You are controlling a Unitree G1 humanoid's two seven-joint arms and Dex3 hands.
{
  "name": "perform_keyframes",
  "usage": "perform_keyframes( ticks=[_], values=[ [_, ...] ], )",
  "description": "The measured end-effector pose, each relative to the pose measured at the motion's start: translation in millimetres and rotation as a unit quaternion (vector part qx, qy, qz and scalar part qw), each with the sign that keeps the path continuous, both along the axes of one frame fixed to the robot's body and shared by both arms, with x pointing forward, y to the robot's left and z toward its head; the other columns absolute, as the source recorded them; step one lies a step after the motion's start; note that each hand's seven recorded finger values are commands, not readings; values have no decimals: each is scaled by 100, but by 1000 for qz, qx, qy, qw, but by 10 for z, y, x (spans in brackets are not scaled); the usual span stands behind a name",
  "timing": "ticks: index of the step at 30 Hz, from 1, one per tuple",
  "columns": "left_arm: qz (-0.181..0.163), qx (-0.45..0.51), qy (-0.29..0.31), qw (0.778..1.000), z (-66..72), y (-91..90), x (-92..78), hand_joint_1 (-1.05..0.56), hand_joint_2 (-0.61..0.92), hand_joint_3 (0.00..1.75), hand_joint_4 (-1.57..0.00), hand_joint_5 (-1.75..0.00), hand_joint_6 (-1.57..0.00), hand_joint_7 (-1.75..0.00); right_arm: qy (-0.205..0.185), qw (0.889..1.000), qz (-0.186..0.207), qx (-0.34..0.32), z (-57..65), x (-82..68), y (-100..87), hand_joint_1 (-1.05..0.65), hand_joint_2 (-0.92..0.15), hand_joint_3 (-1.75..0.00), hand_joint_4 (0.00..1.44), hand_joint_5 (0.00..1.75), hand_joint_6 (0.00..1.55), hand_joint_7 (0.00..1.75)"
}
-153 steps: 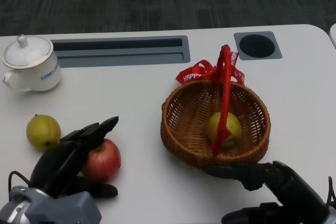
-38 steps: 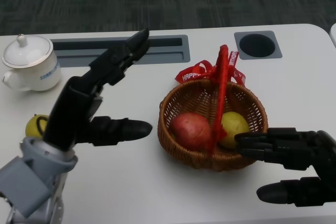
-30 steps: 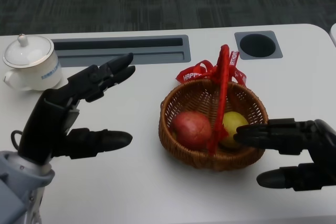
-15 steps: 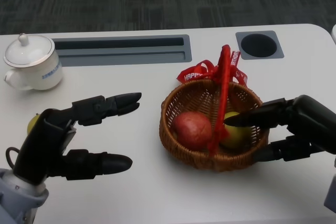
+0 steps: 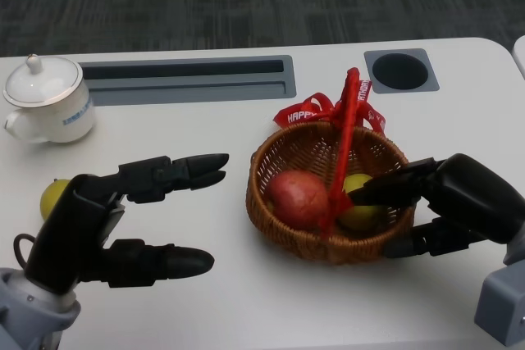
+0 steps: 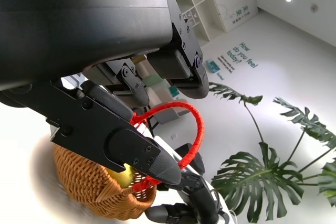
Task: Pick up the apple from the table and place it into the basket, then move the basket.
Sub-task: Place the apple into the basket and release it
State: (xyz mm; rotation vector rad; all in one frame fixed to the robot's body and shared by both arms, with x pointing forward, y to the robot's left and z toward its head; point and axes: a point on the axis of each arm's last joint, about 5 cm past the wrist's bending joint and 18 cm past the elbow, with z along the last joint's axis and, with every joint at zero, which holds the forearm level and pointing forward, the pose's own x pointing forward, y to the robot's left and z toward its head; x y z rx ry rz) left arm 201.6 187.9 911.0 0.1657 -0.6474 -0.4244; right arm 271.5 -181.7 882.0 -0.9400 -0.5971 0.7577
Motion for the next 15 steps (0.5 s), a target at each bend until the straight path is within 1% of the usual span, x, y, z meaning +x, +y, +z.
perform_keyframes(
  ticks=[9, 15],
  values=[
    [0, -5, 5, 1000, 1, -44, 5, -53, 72, 0, -87, -4, -77, -1, -3, 1000, 13, -23, -7, -11, -26, -59, -88, 0, 84, 1, 75, 0],
    [0, -9, 8, 1000, -1, -59, 8, -52, 72, 0, -87, -4, -77, -1, -25, 999, 35, -33, 22, -28, -75, -53, -87, 0, 86, 1, 75, 0]
  ],
)
